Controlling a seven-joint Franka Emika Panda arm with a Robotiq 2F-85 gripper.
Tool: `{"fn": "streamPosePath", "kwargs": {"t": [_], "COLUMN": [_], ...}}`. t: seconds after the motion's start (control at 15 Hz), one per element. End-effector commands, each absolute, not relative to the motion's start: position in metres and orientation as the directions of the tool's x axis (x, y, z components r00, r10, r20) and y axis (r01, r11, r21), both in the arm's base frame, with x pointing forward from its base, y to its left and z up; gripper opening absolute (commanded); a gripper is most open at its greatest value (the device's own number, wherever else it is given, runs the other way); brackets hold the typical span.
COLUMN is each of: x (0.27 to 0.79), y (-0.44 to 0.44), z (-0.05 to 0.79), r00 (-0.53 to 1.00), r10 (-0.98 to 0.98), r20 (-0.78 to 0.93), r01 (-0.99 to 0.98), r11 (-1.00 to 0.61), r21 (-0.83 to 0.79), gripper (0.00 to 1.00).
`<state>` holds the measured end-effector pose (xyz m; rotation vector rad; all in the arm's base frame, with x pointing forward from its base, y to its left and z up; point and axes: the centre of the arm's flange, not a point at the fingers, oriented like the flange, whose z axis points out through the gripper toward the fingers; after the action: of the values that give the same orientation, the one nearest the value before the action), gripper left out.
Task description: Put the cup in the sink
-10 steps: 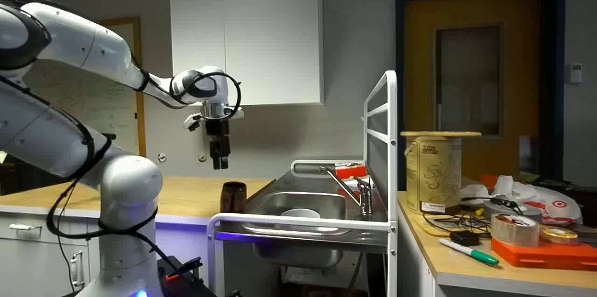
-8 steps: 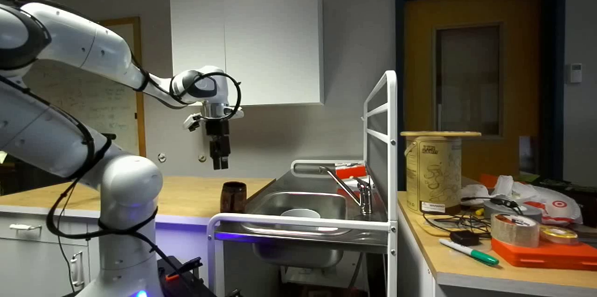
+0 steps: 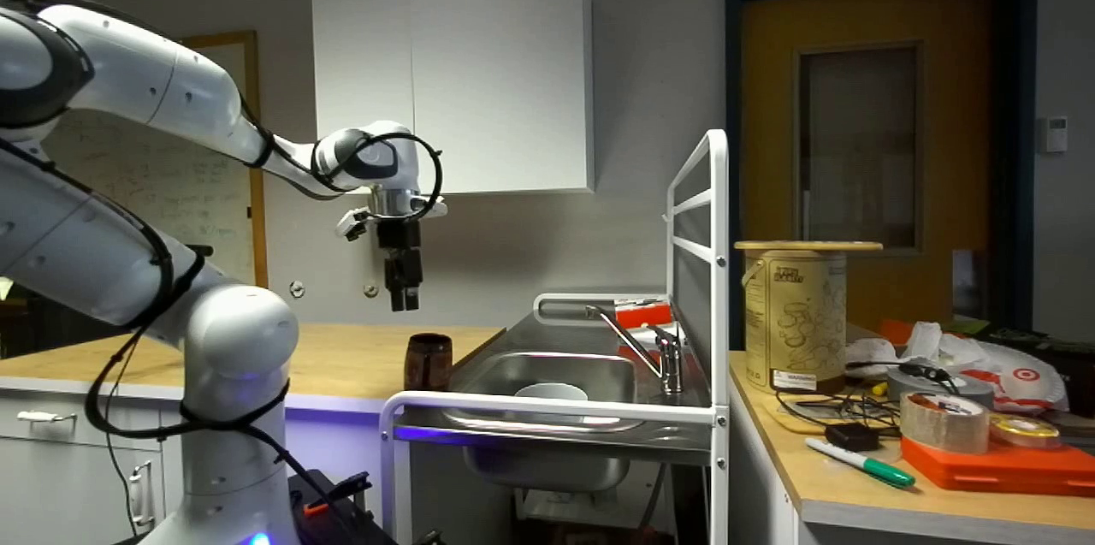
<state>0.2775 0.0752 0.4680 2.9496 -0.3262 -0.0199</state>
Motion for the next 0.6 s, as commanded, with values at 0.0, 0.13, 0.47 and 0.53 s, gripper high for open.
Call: {"fn": "streamPosePath", "kwargs": {"t": [0.0,0.13,0.47,0.53], "x": [0.277,0.277,0.286,0.289], "y": [0.075,0.075,0.077,0.077], "z": [0.468,0.468,0.466,0.465], "r00": [0.976,0.976,0.975,0.976], "r10": [-0.218,-0.218,-0.223,-0.219], "r20": [0.006,0.006,-0.002,-0.002], "r01": [-0.216,-0.216,-0.219,-0.215], "r11": [-0.961,-0.961,-0.959,-0.959], "r21": [0.174,0.174,0.181,0.183], "gripper": [1.0,1.0,1.0,1.0]}}
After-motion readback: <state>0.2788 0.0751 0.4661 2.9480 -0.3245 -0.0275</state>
